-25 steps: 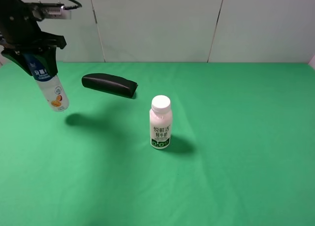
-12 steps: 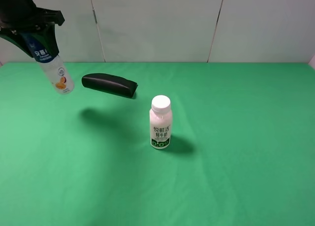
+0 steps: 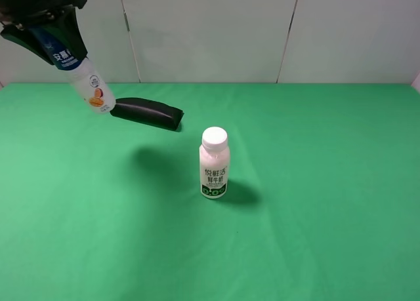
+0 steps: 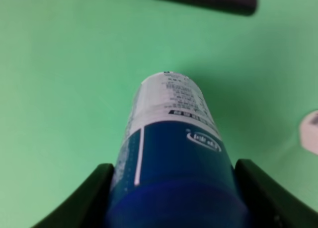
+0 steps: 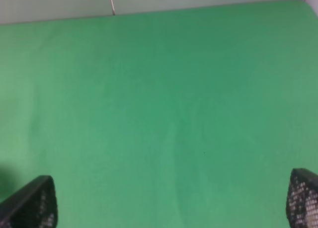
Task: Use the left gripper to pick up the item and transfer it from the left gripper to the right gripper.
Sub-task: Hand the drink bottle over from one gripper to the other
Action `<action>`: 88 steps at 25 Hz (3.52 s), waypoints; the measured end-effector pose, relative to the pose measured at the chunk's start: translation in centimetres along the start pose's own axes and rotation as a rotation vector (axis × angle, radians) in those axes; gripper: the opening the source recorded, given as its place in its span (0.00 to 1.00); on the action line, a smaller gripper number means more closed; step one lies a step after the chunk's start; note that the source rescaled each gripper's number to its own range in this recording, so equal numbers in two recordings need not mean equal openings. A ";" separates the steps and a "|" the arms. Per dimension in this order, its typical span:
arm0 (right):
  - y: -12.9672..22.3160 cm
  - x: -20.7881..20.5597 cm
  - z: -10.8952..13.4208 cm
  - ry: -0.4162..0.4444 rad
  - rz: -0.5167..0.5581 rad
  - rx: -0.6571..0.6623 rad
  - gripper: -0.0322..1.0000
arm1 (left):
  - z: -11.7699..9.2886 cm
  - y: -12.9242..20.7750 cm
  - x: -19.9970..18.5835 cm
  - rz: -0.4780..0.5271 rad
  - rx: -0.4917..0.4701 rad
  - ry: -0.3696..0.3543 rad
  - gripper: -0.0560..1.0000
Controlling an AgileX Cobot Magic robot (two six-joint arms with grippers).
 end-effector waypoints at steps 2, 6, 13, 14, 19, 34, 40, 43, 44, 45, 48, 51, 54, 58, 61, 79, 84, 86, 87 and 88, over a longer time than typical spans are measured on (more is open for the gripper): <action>0.0 0.0 0.0 0.000 0.000 0.000 1.00 | -0.8 0.3 0.2 0.005 0.025 0.004 0.06; 0.0 0.0 0.0 0.000 0.000 0.000 1.00 | -3.7 0.7 0.7 -0.020 0.104 0.030 0.06; -0.2 0.3 0.0 -0.006 0.031 0.001 1.00 | -9.1 1.6 1.4 -0.118 0.221 0.104 0.06; -0.6 0.5 -0.1 -0.009 0.047 0.001 1.00 | -9.7 1.8 1.5 -0.123 0.232 0.114 0.06; -3.0 1.7 -0.6 -0.027 0.117 -0.005 1.00 | -11.6 2.2 1.7 -0.130 0.216 0.205 0.06; -8.5 7.8 2.0 -0.318 0.013 -0.200 1.00 | -15.1 2.1 2.0 -0.113 0.169 0.494 0.06; -10.7 9.4 3.0 -0.380 -0.022 -0.286 1.00 | -16.0 2.3 1.5 -0.097 0.152 0.580 0.06; -11.5 10.5 3.7 -0.410 -0.032 -0.336 1.00 | -16.3 2.4 1.3 -0.087 0.143 0.611 0.06; -11.7 10.7 3.9 -0.416 -0.038 -0.354 1.00 | -16.3 2.4 1.3 -0.083 0.143 0.617 0.06; -11.9 11.0 4.2 -0.425 -0.041 -0.371 1.00 | -16.4 2.5 1.2 -0.078 0.142 0.624 0.06; -12.6 11.4 4.8 -0.446 -0.061 -0.413 1.00 | -16.6 2.6 1.1 -0.068 0.134 0.644 0.06; -13.1 11.4 5.4 -0.456 -0.112 -0.459 1.00 | -16.8 2.8 0.9 -0.054 0.132 0.664 0.06; -13.6 11.3 6.0 -0.461 -0.166 -0.503 1.00 | -16.8 3.1 0.9 -0.029 0.135 0.673 0.06; -14.1 11.7 6.1 -0.442 -0.197 -0.532 1.00 | -16.8 3.4 0.9 -0.001 0.142 0.676 0.06; -14.4 11.8 6.0 -0.418 -0.226 -0.566 1.00 | -17.1 3.6 0.6 0.016 0.137 0.706 0.06; -16.0 13.5 8.8 -0.498 -0.244 -0.643 1.00 | -18.7 4.4 -0.1 0.036 0.153 0.808 0.06; -15.7 15.0 11.0 -0.539 -0.239 -0.692 1.00 | -18.7 4.4 -0.1 0.035 0.154 0.808 0.06; -15.5 16.0 11.5 -0.535 -0.228 -0.694 1.00 | -18.7 4.4 -0.1 0.035 0.154 0.808 0.06; -15.5 16.4 11.6 -0.528 -0.227 -0.694 1.00 | -18.7 4.4 -0.1 0.035 0.154 0.808 0.06; -15.4 16.9 11.8 -0.523 -0.224 -0.693 1.00 | -18.7 4.4 -0.1 0.035 0.154 0.808 0.06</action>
Point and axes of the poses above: a point on each arm's last joint axis where the gripper is mounted, x pointing out along that axis toward the gripper, z along the wrist's bending axis when the last joint is at zero, y = z × x, the point moved 3 cm from there along x, pointing out along that axis toward the gripper, and after that the axes turned 11 degrees about -x, right-handed, at the moved point
